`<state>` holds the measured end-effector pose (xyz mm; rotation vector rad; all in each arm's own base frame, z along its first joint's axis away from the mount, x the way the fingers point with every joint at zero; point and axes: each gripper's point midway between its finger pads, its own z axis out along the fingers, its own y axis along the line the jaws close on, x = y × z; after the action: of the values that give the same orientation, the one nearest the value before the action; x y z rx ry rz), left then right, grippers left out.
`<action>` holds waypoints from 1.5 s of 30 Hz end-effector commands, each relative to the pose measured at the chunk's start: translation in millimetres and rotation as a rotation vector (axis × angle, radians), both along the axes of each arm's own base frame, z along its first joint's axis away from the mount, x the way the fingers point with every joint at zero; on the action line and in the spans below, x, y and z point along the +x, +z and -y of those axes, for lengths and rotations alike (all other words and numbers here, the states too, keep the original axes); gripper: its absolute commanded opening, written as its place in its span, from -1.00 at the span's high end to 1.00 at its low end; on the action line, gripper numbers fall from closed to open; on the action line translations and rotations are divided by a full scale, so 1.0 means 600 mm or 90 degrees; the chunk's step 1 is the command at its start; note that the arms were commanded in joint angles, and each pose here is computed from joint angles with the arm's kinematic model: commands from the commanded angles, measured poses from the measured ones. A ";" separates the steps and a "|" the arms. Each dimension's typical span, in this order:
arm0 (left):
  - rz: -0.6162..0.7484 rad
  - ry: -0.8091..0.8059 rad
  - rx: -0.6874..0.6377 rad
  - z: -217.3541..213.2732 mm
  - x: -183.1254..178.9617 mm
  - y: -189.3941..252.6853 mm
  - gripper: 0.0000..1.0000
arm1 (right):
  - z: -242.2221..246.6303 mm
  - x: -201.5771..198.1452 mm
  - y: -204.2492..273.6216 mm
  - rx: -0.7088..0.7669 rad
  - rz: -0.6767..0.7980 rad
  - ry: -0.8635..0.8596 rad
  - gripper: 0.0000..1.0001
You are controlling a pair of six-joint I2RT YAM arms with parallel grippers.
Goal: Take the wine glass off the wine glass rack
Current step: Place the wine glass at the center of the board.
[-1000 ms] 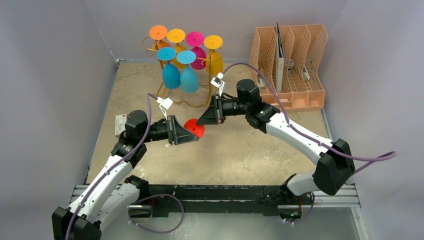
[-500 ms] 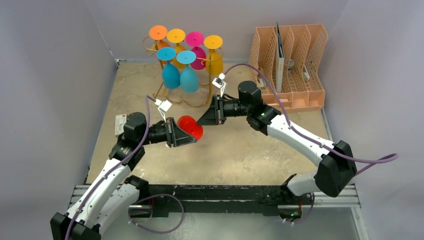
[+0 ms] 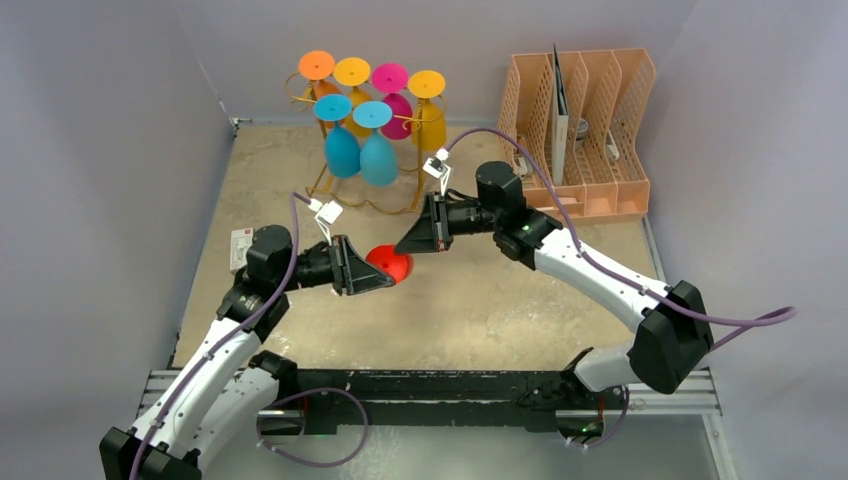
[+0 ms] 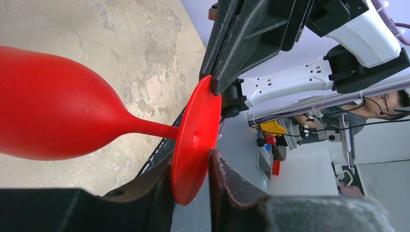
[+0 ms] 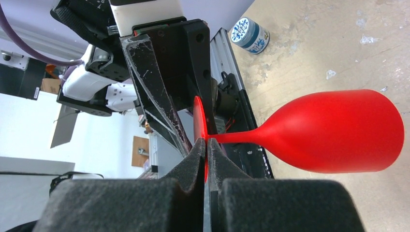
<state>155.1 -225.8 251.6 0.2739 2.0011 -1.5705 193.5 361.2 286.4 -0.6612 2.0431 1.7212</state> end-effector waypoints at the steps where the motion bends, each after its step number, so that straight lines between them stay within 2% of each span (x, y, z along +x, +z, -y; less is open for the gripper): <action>1: 0.043 0.021 -0.015 0.000 0.010 0.035 0.45 | 0.002 -0.013 0.033 0.030 0.031 0.027 1.00; 3: 0.045 0.023 -0.016 -0.001 0.010 0.036 0.48 | 0.001 -0.014 0.032 0.031 0.032 0.027 1.00; 6: 0.049 0.026 -0.018 -0.001 0.011 0.038 0.67 | 0.001 -0.013 0.031 0.031 0.032 0.025 1.00; 9: 0.052 0.026 -0.018 -0.001 0.011 0.037 0.96 | 0.002 -0.013 0.031 0.033 0.036 0.023 1.00; 11: 0.057 0.024 -0.017 -0.002 0.011 0.036 1.00 | 0.002 -0.013 0.031 0.034 0.038 0.022 0.95; 12: 0.059 0.023 -0.016 -0.002 0.010 0.035 1.00 | 0.003 -0.013 0.032 0.034 0.037 0.021 0.85; 16: 0.078 0.017 -0.012 -0.004 0.005 0.034 1.00 | 0.008 -0.017 0.037 0.030 0.028 0.016 0.20; 18: 0.090 0.015 -0.007 -0.006 0.002 0.031 1.00 | 0.011 -0.015 0.042 0.028 0.040 0.003 0.03; 21: 0.128 0.003 0.005 -0.010 -0.008 0.030 1.00 | 0.018 -0.007 0.051 0.022 0.056 -0.022 -0.11; 25: 0.190 -0.017 0.019 -0.016 -0.024 0.033 1.00 | 0.036 0.018 0.050 -0.008 0.059 -0.083 -0.16; 29: 0.269 -0.068 0.017 -0.017 -0.047 0.040 1.00 | 0.071 0.065 0.026 -0.063 0.037 -0.196 -0.22; 33: 0.354 -0.143 0.002 -0.014 -0.073 0.048 1.00 | 0.111 0.108 0.007 -0.063 -0.034 -0.282 -0.22; 35: 0.417 -0.193 -0.017 -0.011 -0.086 0.055 1.00 | 0.124 0.122 0.001 -0.032 -0.086 -0.301 -0.23; 40: 0.466 -0.275 -0.051 -0.002 -0.096 0.051 1.00 | 0.120 0.125 0.030 0.048 -0.080 -0.267 -0.24; 45: 0.505 -0.328 -0.078 -0.002 -0.108 0.051 1.00 | 0.102 0.095 0.061 0.071 -0.088 -0.154 -0.25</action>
<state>105.2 -225.8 273.4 1.0407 1.4676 -1.5231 268.7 287.3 275.7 -0.0533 2.1212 1.5742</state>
